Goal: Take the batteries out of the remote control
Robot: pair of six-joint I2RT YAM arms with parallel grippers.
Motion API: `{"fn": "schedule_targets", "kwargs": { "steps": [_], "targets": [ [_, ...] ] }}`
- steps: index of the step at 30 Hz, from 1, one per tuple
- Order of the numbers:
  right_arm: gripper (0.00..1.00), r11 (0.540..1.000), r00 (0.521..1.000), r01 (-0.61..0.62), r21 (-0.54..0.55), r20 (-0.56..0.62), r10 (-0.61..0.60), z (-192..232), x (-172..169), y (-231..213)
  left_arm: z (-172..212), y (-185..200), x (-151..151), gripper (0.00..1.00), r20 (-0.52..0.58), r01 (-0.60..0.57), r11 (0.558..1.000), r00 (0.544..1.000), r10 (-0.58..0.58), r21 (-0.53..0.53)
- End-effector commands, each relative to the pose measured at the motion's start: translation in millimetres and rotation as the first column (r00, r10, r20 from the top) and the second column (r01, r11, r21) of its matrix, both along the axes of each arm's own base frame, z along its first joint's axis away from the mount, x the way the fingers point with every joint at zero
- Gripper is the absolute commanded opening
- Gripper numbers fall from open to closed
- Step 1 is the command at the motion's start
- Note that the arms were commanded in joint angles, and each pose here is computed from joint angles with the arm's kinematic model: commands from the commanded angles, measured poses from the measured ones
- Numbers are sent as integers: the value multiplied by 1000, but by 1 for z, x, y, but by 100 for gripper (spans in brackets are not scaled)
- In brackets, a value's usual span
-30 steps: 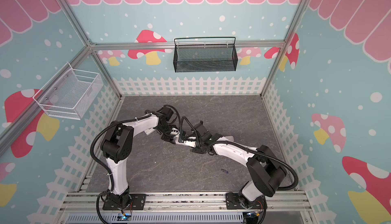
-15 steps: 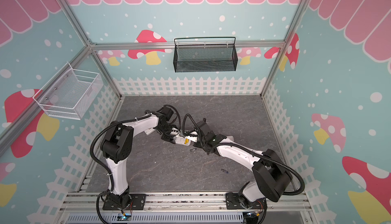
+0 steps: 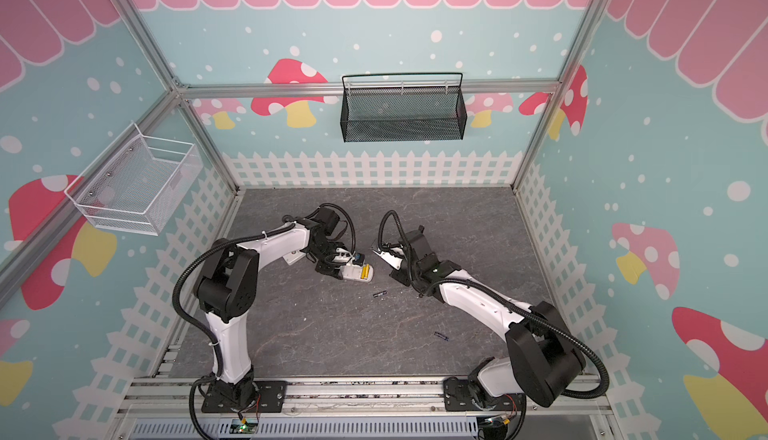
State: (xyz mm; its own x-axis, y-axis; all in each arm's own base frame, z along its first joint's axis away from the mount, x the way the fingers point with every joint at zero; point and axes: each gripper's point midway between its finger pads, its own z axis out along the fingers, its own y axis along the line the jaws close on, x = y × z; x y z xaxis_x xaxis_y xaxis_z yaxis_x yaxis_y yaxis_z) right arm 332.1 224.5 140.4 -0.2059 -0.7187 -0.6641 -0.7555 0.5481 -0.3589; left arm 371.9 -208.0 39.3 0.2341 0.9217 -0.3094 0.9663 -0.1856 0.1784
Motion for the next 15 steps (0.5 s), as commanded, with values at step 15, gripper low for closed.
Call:
{"fn": "schedule_targets", "kwargs": {
  "steps": [15],
  "targets": [
    [0, 906, 970, 212, 365, -193, -149, 20, 42, 34, 51, 15, 104, 0, 829, -27, 998, 559, -27, 51]
  ]
}}
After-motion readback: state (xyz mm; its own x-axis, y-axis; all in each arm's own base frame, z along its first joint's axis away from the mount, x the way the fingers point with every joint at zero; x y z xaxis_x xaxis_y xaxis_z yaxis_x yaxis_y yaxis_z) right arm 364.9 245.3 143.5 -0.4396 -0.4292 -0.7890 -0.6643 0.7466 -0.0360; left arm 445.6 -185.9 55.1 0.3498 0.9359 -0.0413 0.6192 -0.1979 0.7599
